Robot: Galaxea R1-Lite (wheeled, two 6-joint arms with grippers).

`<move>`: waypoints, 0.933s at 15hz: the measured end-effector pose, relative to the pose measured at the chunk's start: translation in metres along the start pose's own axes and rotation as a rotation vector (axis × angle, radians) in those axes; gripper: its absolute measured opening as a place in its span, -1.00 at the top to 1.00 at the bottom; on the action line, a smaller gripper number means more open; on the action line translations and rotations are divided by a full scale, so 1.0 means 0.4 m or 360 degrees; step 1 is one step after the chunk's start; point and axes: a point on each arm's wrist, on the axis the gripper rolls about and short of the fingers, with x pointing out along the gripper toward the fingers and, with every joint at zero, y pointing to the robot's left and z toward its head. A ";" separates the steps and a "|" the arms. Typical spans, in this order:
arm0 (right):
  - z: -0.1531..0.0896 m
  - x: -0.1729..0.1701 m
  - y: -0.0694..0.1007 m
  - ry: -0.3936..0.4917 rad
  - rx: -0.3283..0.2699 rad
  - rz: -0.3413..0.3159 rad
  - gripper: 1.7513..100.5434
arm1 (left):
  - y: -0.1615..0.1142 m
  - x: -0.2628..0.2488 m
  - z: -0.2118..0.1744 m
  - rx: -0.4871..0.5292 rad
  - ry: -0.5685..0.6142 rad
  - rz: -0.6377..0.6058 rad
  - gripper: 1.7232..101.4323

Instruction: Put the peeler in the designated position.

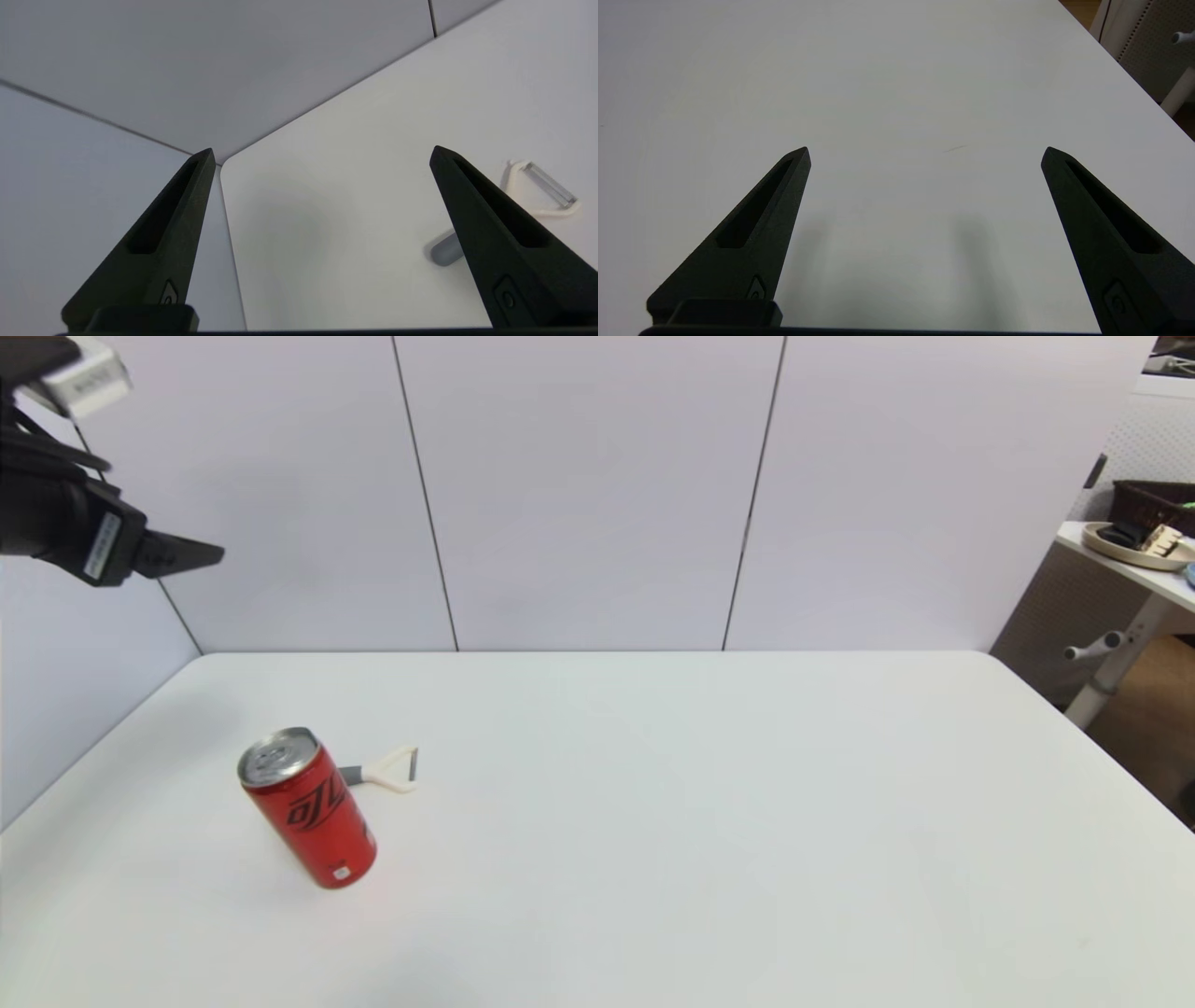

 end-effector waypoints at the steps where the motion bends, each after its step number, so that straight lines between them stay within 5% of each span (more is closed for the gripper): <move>1: 0.000 0.000 0.000 0.0000 0.0000 0.0000 -0.95 | -0.004 -0.047 0.008 -0.0169 -0.0037 0.0073 -0.84; 5: 0.000 0.000 0.000 0.0000 0.0000 0.0000 -0.95 | -0.068 -0.164 -0.063 -0.0523 -0.0066 0.0100 -0.87; 14: 0.000 0.000 0.000 0.0000 0.0000 0.0001 -0.95 | -0.299 -0.356 -0.395 -0.0559 -0.0050 -0.0018 -0.91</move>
